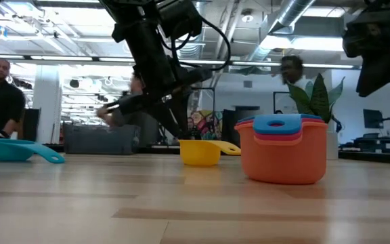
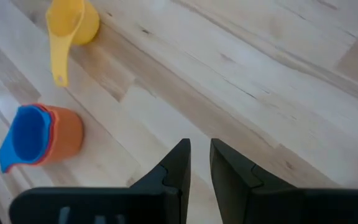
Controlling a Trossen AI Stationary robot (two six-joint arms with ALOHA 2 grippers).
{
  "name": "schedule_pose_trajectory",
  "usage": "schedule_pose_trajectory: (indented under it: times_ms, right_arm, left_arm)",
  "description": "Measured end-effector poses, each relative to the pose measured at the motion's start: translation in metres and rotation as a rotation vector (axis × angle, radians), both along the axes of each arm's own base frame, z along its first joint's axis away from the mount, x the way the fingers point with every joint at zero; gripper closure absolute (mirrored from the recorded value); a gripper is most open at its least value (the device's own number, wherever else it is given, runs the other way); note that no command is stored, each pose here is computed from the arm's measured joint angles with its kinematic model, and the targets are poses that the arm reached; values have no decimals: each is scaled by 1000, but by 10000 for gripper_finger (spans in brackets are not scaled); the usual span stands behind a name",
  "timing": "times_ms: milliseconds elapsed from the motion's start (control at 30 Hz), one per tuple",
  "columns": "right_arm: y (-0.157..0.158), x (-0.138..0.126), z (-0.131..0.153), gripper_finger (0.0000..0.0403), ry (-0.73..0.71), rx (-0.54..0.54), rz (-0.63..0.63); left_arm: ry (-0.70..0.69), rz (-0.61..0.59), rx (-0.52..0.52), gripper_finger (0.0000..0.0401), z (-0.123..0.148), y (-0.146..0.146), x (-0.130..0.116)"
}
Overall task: Nest measuring cups in basket
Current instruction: Stack the yellow measuring cup on top of the blue measuring cup
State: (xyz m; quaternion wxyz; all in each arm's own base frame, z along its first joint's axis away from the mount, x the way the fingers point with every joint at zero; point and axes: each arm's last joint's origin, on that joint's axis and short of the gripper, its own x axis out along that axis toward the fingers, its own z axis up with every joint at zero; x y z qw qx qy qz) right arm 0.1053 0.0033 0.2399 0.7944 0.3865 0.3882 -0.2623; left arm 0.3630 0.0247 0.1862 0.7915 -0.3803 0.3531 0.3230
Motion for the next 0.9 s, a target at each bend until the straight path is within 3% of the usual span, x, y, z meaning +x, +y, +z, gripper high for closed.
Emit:
schedule_pose_trajectory:
  times_ms: [333, 700, 900]
  right_arm:
    - [0, 0, 0, 317, -9, 37, -55]
    - [0, 0, 0, 317, -10, 43, -54]
    - [0, 1, 0, 317, -13, 41, -54]
  left_arm:
    - [1, -85, -21, 321, 0, -13, 1]
    - [32, -90, -32, 321, -26, -14, 11]
    - [24, -98, -40, 337, -26, -15, 12]
